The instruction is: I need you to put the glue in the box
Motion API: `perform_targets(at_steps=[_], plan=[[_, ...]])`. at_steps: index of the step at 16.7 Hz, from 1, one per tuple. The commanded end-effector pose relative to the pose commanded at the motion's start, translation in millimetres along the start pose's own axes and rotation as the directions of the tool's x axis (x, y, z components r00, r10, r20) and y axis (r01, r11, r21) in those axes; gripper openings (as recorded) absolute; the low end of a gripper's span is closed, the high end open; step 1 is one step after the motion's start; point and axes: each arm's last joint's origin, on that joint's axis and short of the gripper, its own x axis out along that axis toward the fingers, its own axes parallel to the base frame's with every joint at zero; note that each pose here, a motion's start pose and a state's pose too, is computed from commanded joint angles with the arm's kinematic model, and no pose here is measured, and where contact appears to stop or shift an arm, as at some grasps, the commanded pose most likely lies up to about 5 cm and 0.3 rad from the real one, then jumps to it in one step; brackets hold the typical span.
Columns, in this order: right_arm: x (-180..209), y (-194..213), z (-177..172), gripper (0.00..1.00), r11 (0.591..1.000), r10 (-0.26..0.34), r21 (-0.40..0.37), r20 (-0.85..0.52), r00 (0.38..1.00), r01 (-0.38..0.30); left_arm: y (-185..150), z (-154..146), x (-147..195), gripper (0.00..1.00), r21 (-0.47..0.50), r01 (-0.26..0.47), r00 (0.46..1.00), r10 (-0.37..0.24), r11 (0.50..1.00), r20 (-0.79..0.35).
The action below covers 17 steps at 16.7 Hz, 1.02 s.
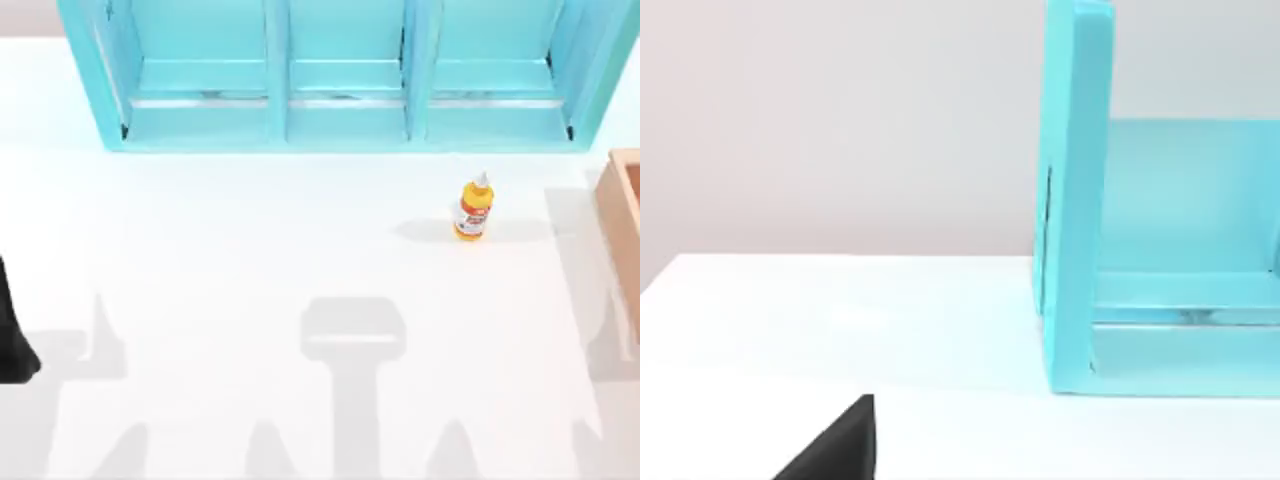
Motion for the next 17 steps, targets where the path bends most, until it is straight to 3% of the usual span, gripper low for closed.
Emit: perform_targets(at_steps=[9,17], plan=[[16,8,15,1.0,1.0,0.002,0.005,-0.017,1.0,-0.002,0,0,0,1.0,0.0,0.0,1.0,0.0,1.0,0.0],[79,51,23,1.0,1.0,0.0,0.008,-0.053,0.999,0.0,0,0,0,1.0,0.0,0.0,1.0,0.0,1.0,0.0]])
